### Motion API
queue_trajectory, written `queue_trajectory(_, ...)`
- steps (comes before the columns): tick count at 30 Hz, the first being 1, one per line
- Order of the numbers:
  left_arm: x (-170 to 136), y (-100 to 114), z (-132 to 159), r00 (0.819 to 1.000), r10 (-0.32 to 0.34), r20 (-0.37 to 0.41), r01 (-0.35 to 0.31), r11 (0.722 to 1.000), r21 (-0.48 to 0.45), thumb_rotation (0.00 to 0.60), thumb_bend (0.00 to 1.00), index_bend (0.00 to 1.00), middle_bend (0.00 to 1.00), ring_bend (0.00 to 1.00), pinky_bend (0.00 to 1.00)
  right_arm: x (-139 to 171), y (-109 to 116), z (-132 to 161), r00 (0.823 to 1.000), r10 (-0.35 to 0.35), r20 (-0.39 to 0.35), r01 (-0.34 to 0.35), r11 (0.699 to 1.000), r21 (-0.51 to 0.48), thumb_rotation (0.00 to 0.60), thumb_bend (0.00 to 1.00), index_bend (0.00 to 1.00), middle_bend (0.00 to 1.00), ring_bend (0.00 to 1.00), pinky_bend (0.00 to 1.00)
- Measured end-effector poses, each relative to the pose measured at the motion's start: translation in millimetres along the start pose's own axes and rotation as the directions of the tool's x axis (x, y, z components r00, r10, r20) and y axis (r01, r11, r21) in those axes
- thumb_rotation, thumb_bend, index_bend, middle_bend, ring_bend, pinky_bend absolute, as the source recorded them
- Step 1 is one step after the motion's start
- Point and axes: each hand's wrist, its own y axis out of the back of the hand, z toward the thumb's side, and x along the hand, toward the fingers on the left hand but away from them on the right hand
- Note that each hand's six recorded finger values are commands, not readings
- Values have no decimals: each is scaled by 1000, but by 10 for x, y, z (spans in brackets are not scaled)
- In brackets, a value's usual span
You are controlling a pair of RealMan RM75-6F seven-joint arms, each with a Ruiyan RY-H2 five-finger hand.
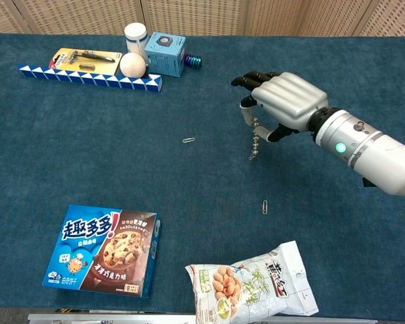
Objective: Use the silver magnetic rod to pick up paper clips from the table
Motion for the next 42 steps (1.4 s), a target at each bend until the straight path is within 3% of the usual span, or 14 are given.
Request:
queue_trajectory(10, 17, -29, 25, 1000, -5, 1, 5, 1000, 11, 600, 30, 500, 414, 312, 463, 306, 115, -470, 992, -31, 121, 26, 999, 43, 600, 364, 623, 103, 0, 161)
queue_trajectory(22, 35, -91, 65, 1000, -21, 7, 21, 999, 25, 600, 30, 499, 413, 313, 463, 630, -153, -898, 971, 11, 238, -13, 1000, 6, 600, 364, 623, 103, 0, 161)
queue_trajectory(33, 41, -117, 82, 1000, -28, 7, 28, 999, 31, 600, 30, 499, 413, 312, 463, 794, -419, -1029, 958, 74, 278, -70, 997, -24, 600, 356, 621, 103, 0, 161)
queue_trajectory(42, 40, -118, 81, 1000, -28, 6, 28, 999, 32, 600, 30, 499, 414, 312, 463, 904, -460, -1025, 957, 86, 277, -79, 996, -36, 600, 340, 402, 103, 0, 161)
